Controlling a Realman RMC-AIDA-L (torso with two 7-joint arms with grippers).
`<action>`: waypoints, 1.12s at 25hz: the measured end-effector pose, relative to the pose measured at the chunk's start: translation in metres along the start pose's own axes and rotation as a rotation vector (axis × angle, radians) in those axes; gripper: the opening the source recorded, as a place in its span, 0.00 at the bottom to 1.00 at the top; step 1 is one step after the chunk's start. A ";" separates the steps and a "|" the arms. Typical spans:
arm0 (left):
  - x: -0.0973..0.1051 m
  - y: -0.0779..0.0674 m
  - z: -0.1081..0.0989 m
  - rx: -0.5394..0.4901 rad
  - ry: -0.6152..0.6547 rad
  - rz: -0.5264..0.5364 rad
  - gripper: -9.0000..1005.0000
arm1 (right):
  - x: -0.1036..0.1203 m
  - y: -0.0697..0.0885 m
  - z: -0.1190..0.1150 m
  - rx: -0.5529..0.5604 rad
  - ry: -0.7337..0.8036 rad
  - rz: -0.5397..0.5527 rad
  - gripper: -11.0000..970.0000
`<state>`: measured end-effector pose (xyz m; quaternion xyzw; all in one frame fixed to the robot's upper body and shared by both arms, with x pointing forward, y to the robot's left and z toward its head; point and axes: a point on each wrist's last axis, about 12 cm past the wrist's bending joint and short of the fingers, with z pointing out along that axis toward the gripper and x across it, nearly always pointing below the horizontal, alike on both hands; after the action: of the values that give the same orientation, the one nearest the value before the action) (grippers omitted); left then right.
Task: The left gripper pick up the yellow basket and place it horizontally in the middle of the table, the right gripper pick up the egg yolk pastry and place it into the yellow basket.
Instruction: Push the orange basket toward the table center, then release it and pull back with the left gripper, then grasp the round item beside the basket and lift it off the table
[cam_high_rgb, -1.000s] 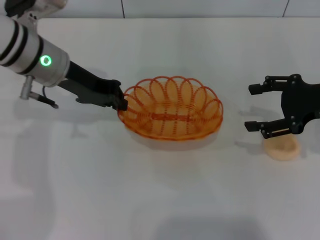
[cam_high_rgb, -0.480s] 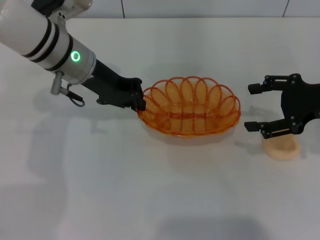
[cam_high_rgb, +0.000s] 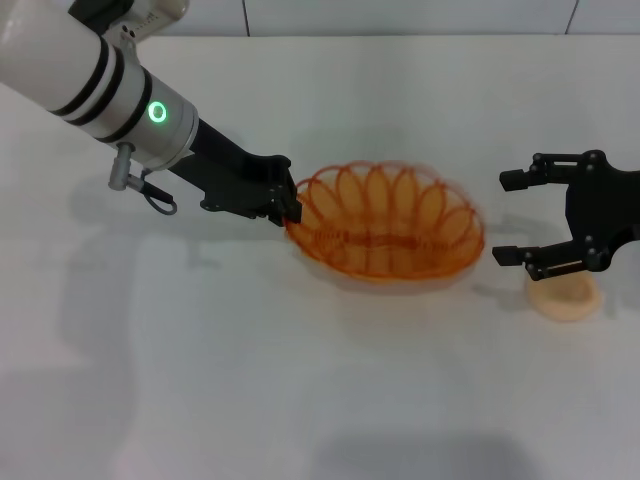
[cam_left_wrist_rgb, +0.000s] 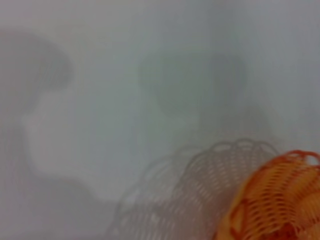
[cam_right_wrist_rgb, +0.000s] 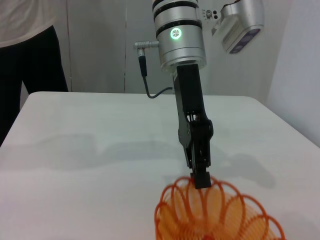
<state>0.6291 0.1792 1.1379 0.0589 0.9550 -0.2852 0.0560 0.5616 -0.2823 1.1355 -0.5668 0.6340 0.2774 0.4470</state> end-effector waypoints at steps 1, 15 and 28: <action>0.000 0.000 0.000 -0.001 0.001 0.000 0.13 | 0.000 0.000 0.000 0.000 0.000 -0.002 0.87; -0.002 0.006 -0.009 -0.005 -0.013 0.005 0.47 | 0.004 0.002 -0.005 0.010 0.008 0.005 0.87; 0.031 0.036 -0.061 0.160 -0.172 0.325 0.85 | 0.002 0.003 -0.017 0.038 0.002 0.038 0.87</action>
<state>0.5990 0.2452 1.1646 0.1920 0.8989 -0.3513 0.1780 0.5541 -0.2970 1.1410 -0.5461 0.6504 0.2732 0.4517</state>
